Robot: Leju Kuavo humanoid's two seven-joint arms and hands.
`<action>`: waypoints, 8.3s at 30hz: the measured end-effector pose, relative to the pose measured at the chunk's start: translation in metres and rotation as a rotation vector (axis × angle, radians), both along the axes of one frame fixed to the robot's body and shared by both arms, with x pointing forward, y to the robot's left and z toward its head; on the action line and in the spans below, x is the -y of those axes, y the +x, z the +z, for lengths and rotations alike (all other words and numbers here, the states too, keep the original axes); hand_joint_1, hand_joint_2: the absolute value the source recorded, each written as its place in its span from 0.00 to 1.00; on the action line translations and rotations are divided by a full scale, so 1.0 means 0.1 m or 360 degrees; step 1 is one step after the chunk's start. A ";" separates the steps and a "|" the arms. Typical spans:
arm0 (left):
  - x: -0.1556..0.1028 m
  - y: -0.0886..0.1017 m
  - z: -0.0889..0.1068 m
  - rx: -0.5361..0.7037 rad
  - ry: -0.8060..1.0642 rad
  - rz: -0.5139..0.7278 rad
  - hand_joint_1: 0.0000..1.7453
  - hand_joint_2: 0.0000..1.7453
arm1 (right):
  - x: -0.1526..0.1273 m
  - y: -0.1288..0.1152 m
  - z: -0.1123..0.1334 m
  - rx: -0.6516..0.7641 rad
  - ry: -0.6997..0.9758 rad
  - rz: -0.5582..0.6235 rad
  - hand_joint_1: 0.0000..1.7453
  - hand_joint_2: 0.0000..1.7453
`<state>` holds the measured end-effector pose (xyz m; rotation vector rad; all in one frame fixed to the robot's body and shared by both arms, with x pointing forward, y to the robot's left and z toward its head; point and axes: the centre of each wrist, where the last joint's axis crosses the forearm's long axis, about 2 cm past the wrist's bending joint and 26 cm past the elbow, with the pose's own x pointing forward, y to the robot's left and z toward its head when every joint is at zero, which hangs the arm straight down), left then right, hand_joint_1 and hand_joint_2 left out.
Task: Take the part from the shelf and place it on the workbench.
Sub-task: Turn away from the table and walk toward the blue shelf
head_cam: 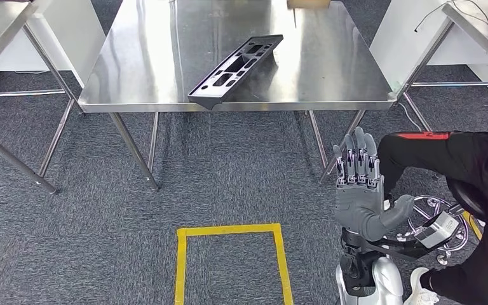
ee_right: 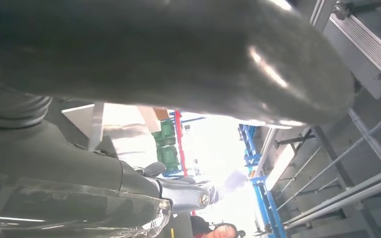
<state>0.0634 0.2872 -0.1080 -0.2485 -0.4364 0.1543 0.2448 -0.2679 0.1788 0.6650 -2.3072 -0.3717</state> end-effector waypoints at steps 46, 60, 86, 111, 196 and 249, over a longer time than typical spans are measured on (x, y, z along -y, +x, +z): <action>-0.09 -0.03 0.00 0.0002 0.0030 0.0005 0.00 0.00 | -0.04 -0.03 -0.06 -0.0016 0.0056 -0.0012 0.00 0.00; -0.11 -0.01 0.00 0.0022 0.0042 -0.0006 0.00 0.00 | -0.04 -0.04 -0.08 -0.0020 0.0054 -0.0012 0.00 0.00; -0.13 -0.06 -0.01 -0.0046 0.0046 -0.0059 0.00 0.00 | -0.05 -0.08 -0.12 -0.0043 0.0032 0.0002 0.00 0.00; -0.06 -0.05 -0.01 -0.0052 0.0037 -0.0124 0.00 0.00 | 0.04 -0.16 -0.21 -0.0171 -0.0070 -0.0108 0.00 0.00; 0.09 0.09 0.02 -0.0056 0.0050 -0.0383 0.00 0.00 | 0.18 -1.91 -2.89 -0.3771 -0.1022 0.0479 0.00 0.00; 0.08 -0.04 -0.01 -0.0119 0.0073 -0.0484 0.00 0.00 | -0.01 -2.02 -2.90 -0.3754 -0.1125 0.0502 0.00 0.00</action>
